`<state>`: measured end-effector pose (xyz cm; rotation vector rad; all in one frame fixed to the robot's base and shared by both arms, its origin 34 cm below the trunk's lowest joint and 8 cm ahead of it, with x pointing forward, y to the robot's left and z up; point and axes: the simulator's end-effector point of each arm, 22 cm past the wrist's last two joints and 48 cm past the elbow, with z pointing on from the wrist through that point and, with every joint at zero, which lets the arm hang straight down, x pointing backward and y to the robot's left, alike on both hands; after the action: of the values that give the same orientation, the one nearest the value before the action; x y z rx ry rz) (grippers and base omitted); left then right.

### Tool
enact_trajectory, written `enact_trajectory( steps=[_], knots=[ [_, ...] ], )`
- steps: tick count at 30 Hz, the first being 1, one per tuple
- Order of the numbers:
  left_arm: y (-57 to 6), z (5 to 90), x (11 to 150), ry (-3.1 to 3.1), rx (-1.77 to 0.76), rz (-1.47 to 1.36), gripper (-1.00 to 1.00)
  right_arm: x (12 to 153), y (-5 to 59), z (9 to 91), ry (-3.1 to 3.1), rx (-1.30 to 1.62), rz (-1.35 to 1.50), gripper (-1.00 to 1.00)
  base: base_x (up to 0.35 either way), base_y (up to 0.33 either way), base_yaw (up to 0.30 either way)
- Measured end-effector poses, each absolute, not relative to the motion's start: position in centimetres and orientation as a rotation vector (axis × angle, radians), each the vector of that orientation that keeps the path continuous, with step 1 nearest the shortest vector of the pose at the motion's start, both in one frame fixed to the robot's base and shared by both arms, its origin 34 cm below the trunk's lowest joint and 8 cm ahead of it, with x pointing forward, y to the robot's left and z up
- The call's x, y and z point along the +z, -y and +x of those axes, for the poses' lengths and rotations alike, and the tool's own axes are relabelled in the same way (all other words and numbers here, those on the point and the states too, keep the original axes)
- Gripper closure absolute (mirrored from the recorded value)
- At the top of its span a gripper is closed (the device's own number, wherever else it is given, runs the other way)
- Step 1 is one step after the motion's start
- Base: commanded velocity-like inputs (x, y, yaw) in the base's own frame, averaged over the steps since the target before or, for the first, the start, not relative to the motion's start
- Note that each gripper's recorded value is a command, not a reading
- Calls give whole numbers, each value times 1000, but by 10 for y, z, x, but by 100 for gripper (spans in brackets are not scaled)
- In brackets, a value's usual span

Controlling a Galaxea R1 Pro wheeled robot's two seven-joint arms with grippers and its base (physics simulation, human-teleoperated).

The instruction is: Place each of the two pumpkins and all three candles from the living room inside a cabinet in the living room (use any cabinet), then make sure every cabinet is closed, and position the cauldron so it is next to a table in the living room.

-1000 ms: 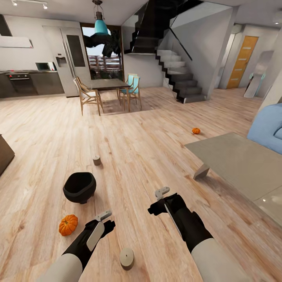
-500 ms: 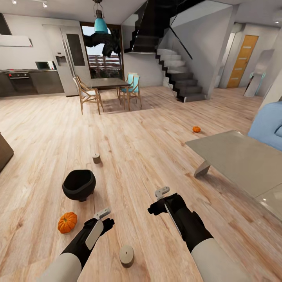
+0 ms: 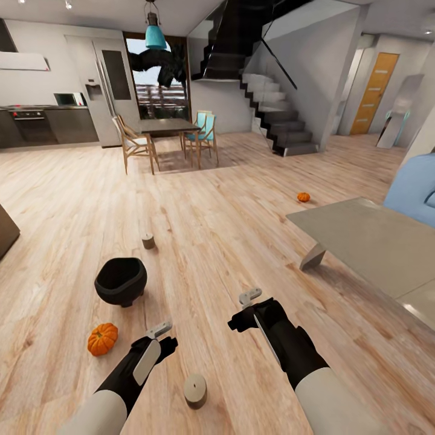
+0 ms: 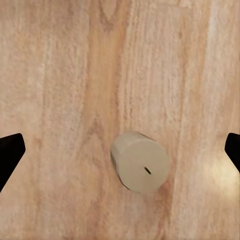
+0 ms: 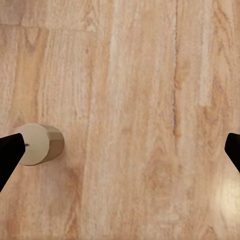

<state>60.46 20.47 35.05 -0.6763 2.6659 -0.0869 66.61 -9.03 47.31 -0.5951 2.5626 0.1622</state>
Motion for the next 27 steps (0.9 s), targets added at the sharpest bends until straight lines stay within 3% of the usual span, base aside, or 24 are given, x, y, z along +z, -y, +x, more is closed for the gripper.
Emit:
enact_trajectory(
  steps=[27],
  knots=[
    [-178,595,295,-2656,-192,-650,-100,414,91,652,-2562,164,-590,-100,0,0,0]
  ],
)
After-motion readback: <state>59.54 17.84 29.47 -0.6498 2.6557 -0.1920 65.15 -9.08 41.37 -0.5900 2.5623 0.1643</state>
